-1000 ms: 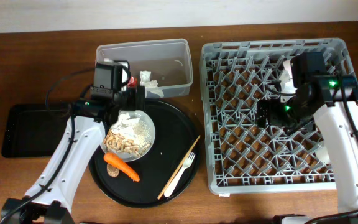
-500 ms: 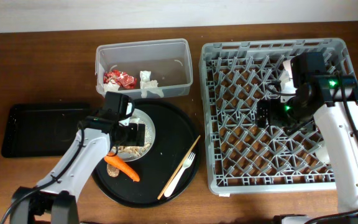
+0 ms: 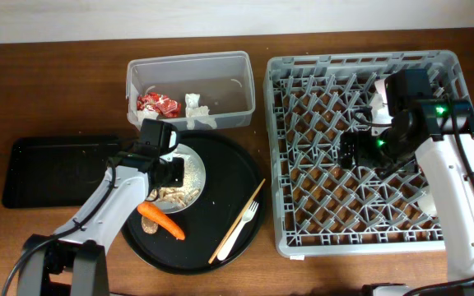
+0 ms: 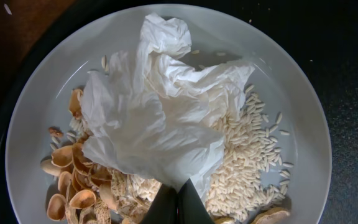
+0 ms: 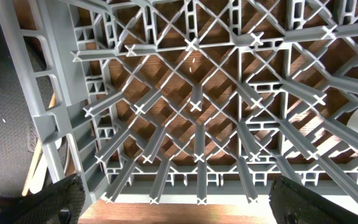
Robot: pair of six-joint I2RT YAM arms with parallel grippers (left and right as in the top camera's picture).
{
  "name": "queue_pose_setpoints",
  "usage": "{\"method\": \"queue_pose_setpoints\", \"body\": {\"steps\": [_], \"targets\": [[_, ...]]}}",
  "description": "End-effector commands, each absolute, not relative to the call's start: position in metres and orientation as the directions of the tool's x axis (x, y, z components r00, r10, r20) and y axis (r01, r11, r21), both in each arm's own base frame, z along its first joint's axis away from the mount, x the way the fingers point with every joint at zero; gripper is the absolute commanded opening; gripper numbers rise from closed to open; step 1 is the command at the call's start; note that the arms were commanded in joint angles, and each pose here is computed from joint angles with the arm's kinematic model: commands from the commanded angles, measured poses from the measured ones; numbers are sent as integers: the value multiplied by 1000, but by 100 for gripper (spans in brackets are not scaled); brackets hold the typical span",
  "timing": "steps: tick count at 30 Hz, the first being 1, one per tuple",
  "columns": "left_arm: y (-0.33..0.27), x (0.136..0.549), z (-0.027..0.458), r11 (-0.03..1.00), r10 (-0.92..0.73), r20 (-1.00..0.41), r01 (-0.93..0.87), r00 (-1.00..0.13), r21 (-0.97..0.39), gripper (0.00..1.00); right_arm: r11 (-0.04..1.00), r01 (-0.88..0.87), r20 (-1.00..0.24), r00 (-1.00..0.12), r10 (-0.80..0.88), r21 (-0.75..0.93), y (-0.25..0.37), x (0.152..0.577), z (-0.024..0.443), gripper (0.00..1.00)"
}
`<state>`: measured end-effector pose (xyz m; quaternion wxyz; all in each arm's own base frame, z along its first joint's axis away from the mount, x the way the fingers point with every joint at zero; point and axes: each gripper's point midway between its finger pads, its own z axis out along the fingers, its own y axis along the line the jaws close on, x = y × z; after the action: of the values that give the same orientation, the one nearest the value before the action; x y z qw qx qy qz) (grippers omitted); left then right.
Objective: Sort waste into correct bins and load items into the dishwasher rack
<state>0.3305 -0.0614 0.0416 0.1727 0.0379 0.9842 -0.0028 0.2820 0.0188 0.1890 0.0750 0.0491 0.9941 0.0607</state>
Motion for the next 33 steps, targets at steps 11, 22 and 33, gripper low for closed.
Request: {"method": "queue_pose_setpoints", "body": {"steps": [11,22,33], "targets": [[-92,381,204,976,14,-750,174,-661,-134,0,987,90,-157,-981,111,135,18,281,193,98],[-113,489,153,972,-10,-834,190,-552,-138,99,987,90,-157,-981,111,135,18,281,193,98],[-74,241,121,978,-155,24,-156,-988,-135,99,987,90,-157,-981,111,135,18,281,193,98]]}}
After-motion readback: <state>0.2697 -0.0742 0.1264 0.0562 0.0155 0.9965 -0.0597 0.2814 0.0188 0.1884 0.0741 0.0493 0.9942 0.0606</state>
